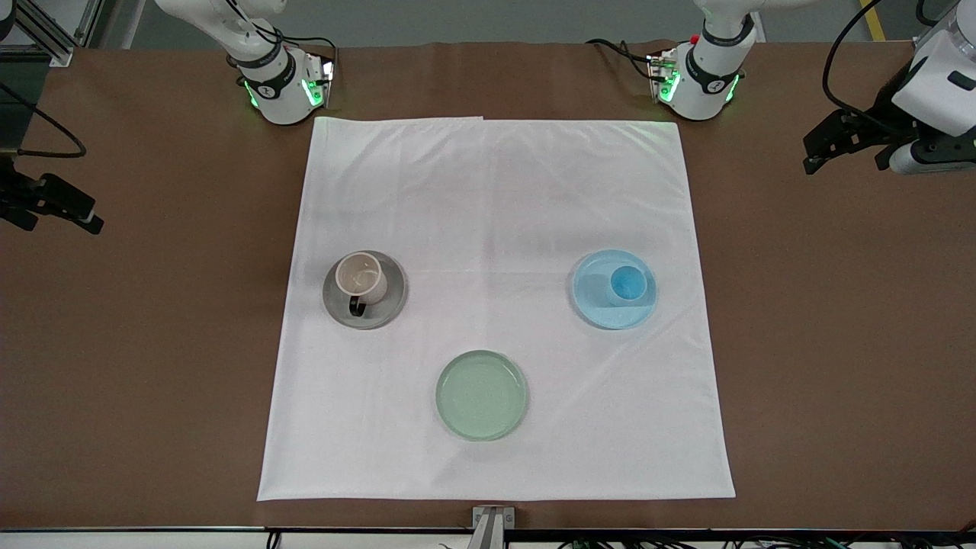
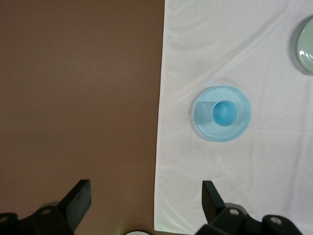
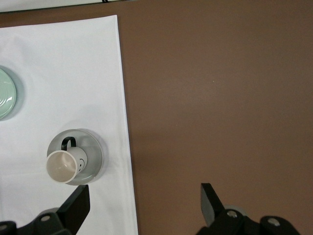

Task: Place blue cup in blue plate and white mug in gray plate

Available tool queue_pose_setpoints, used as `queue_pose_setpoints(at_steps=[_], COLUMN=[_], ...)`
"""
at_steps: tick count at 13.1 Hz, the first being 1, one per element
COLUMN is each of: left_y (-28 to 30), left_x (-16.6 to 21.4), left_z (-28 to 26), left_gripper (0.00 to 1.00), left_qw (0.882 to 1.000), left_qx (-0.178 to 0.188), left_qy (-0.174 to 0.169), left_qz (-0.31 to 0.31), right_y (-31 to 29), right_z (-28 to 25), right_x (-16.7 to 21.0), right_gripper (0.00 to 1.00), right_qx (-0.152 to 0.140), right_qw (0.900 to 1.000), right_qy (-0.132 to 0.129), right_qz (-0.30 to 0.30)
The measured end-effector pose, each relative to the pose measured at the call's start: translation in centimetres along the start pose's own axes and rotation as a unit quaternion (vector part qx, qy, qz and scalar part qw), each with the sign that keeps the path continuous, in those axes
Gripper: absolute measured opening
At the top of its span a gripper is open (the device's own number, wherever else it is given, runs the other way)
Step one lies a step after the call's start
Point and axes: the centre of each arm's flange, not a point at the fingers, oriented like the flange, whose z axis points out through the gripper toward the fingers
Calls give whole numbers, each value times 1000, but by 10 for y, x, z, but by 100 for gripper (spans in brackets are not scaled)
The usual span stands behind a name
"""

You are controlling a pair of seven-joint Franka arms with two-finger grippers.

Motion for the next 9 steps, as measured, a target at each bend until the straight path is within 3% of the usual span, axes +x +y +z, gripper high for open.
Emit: queue_pose_setpoints(at_steps=[9], left_y=[-10], left_x=[3], left_z=[6], left_gripper=[100], left_qw=[1000], left_qx=[0], left_qy=[-6], left_qz=[-10], right_y=[0], right_z=[-13], right_x=[4], right_gripper=[100], right_qx=[0], right_qw=[1000], right_qy=[14], right_qz=[0])
